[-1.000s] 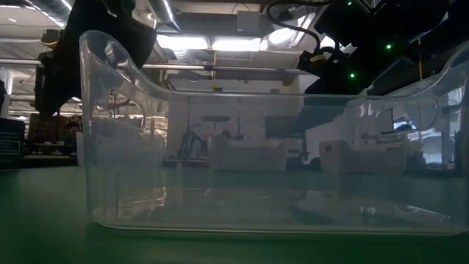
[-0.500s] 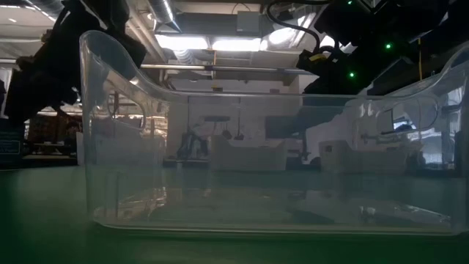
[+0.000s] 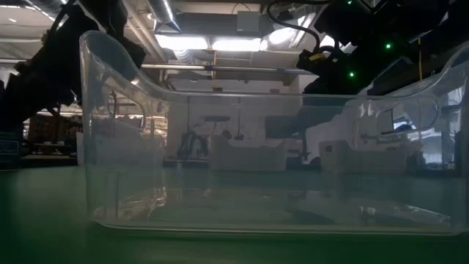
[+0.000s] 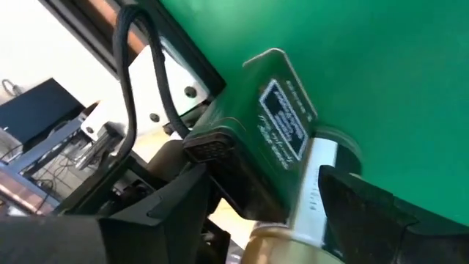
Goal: Sort spices by type
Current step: Put the green seasoning can into the right white bin
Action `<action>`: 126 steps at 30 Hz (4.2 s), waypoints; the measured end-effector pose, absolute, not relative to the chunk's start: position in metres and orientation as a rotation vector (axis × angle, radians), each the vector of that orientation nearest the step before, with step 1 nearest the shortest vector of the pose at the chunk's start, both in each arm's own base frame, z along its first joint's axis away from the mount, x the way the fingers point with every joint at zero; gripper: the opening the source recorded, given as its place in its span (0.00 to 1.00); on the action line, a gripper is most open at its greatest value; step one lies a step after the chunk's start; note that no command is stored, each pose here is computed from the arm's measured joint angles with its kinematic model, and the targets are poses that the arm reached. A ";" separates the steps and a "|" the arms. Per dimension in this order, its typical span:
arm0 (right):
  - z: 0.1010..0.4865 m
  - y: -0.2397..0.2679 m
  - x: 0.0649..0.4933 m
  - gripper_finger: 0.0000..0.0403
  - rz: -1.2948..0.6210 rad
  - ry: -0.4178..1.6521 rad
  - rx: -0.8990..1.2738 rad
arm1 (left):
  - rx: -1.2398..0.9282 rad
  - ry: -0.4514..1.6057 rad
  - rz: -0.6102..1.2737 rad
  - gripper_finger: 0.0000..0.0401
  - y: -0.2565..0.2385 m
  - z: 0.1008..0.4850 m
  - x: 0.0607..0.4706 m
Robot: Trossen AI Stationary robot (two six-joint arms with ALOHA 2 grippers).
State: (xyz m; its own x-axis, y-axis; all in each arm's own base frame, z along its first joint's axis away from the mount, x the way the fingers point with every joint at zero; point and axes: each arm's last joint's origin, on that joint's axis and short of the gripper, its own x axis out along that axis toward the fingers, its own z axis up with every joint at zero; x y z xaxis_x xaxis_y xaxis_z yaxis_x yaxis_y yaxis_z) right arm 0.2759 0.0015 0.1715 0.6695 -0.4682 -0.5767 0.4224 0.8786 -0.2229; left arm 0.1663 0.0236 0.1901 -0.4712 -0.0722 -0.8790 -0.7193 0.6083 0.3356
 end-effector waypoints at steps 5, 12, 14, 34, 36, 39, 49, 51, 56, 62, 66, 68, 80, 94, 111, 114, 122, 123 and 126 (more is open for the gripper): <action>0.172 0.001 0.276 0.62 -0.502 0.669 -0.072 | -0.618 1.872 0.870 0.60 0.025 0.196 0.174; 0.172 0.001 0.276 0.62 -0.502 0.669 -0.072 | -0.584 1.794 0.817 0.60 0.027 0.202 0.185; 0.172 0.001 0.276 0.62 -0.502 0.668 -0.072 | -0.580 1.770 0.810 0.60 0.028 0.204 0.187; 0.172 0.002 0.276 0.62 -0.502 0.668 -0.072 | -0.440 1.587 0.641 0.60 0.018 0.234 0.217; 0.172 0.001 0.276 0.62 -0.503 0.668 -0.072 | -0.419 1.600 0.626 0.60 0.017 0.240 0.217; 0.172 0.002 0.276 0.62 -0.502 0.669 -0.072 | -0.364 1.616 0.639 0.60 0.018 0.253 0.215; 0.172 0.002 0.276 0.62 -0.502 0.669 -0.072 | -0.183 1.690 0.568 0.60 0.019 0.266 0.192; 0.172 0.002 0.276 0.62 -0.502 0.669 -0.072 | -0.144 1.721 0.527 0.60 0.019 0.262 0.189; 0.172 0.002 0.276 0.62 -0.502 0.669 -0.072 | -0.054 1.800 0.433 0.60 0.017 0.248 0.183; 0.172 0.002 0.276 0.62 -0.502 0.668 -0.072 | -0.103 1.879 0.398 0.60 0.014 0.233 0.175; 0.172 0.002 0.276 0.62 -0.502 0.668 -0.072 | -0.112 1.890 0.388 0.60 0.014 0.231 0.174; 0.172 0.002 0.276 0.62 -0.502 0.668 -0.072 | -0.101 1.892 0.373 0.60 0.014 0.231 0.174; 0.172 0.002 0.276 0.62 -0.502 0.668 -0.072 | -0.019 1.905 0.425 0.60 0.016 0.225 0.171; 0.173 0.002 0.277 0.62 -0.497 0.652 -0.064 | -0.013 1.912 0.389 0.56 0.016 0.189 0.163; 0.173 0.002 0.278 0.62 -0.477 0.653 -0.056 | -0.229 1.728 0.459 0.29 0.029 0.205 0.184; 0.173 0.002 0.278 0.62 -0.477 0.652 -0.055 | -0.274 1.616 0.488 0.29 0.034 0.223 0.197; 0.173 0.002 0.278 0.62 -0.477 0.647 -0.054 | -0.302 1.428 0.484 0.29 0.049 0.255 0.247; 0.173 0.002 0.278 0.62 -0.477 0.647 -0.054 | -0.289 1.437 0.473 0.29 0.050 0.255 0.255; 0.173 0.002 0.278 0.62 -0.477 0.647 -0.054 | -0.256 1.455 0.443 0.30 0.053 0.252 0.280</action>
State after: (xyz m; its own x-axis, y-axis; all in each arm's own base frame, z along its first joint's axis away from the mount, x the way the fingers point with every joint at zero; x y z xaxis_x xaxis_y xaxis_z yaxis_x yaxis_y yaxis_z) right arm 0.2779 0.0024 0.1733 0.6941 -0.4433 -0.5672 0.4101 0.8911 -0.1946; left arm 0.2800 0.0534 0.2524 0.0557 0.1351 -0.9893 -0.4391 0.8932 0.0973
